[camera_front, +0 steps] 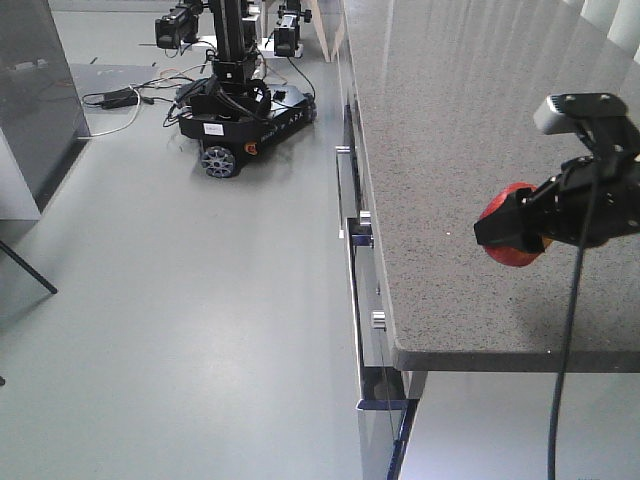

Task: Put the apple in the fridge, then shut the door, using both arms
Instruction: 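Lift the apple off the counter with the right gripper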

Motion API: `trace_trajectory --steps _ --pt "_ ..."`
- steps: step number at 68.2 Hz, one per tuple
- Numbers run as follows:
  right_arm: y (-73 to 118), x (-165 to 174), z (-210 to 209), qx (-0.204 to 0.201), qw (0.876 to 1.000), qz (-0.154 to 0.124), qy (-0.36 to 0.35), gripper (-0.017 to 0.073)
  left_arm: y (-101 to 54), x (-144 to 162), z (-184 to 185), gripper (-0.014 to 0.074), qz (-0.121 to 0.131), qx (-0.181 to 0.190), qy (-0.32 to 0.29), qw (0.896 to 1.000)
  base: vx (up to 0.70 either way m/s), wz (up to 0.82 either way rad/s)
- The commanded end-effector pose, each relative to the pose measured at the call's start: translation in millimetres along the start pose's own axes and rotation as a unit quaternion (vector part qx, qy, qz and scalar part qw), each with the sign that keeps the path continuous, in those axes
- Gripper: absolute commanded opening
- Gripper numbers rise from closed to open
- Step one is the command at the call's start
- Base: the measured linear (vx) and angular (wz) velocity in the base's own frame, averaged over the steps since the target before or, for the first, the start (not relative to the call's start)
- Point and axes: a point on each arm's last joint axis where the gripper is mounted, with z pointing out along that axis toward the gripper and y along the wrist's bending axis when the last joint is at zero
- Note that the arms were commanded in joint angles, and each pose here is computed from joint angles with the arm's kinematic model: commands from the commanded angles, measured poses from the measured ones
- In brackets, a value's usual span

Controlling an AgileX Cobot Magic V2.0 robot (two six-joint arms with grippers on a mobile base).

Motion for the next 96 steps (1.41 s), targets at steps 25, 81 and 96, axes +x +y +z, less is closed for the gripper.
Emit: trace_trajectory --steps 25,81,96 --pt "73.9 71.3 -77.2 -0.081 0.992 -0.064 -0.067 0.0134 -0.2 2.1 -0.4 -0.0006 -0.005 0.005 -0.031 1.000 0.00 0.00" --pt "135.4 163.5 -117.5 -0.173 0.965 -0.172 -0.092 0.0134 -0.2 2.1 -0.4 -0.0006 -0.005 0.005 -0.031 1.000 0.00 0.00" --pt "137.1 165.9 -120.4 -0.173 0.964 -0.177 -0.097 0.0134 -0.2 2.1 -0.4 -0.0006 -0.005 0.005 -0.031 1.000 0.00 0.00"
